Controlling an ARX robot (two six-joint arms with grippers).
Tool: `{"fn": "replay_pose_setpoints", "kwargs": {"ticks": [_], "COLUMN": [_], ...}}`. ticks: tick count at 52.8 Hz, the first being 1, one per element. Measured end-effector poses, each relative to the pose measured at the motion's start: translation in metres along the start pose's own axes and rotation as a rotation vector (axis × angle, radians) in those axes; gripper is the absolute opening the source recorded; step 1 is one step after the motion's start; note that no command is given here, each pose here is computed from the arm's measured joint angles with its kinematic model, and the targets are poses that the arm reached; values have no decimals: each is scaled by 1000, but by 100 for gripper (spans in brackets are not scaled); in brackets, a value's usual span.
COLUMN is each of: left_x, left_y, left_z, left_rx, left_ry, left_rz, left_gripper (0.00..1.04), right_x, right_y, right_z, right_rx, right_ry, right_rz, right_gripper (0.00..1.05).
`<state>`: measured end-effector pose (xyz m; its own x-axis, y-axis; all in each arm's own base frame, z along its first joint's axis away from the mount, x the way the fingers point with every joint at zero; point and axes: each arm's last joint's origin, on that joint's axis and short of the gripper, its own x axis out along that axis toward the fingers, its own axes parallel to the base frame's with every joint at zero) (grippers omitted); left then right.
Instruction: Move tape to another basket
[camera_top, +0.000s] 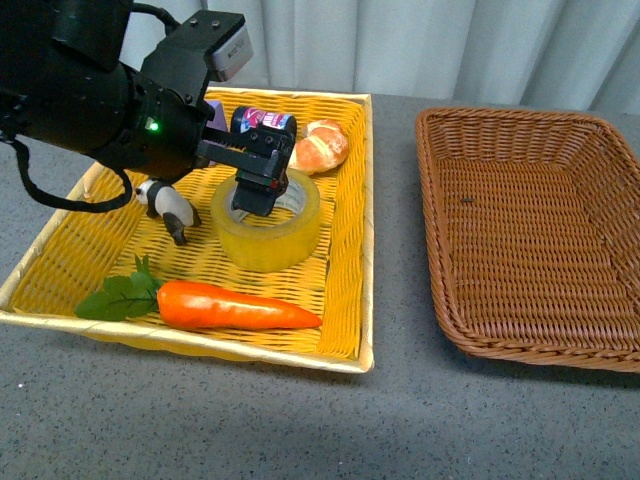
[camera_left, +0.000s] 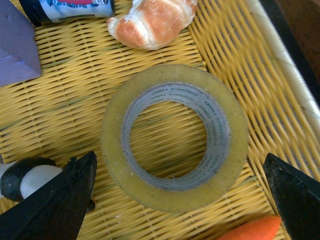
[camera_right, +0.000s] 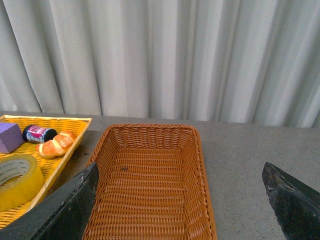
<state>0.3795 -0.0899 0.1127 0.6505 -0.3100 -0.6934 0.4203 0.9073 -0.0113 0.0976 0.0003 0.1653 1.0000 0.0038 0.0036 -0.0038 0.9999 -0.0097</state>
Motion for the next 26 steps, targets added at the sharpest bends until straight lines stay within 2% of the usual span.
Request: {"fn": "replay_pose_setpoints", "kwargs": {"ticks": [26], "left_x": [41], "left_y": [31], "left_z": [9], "left_rx": [-9], "left_ry": [82], "left_rz": [66], "left_gripper": [98], "right_x": [0], "right_y": [0], "right_z": [0], "right_rx": [0], "right_ry": [0], "right_rz": [0], "right_gripper": [96]}}
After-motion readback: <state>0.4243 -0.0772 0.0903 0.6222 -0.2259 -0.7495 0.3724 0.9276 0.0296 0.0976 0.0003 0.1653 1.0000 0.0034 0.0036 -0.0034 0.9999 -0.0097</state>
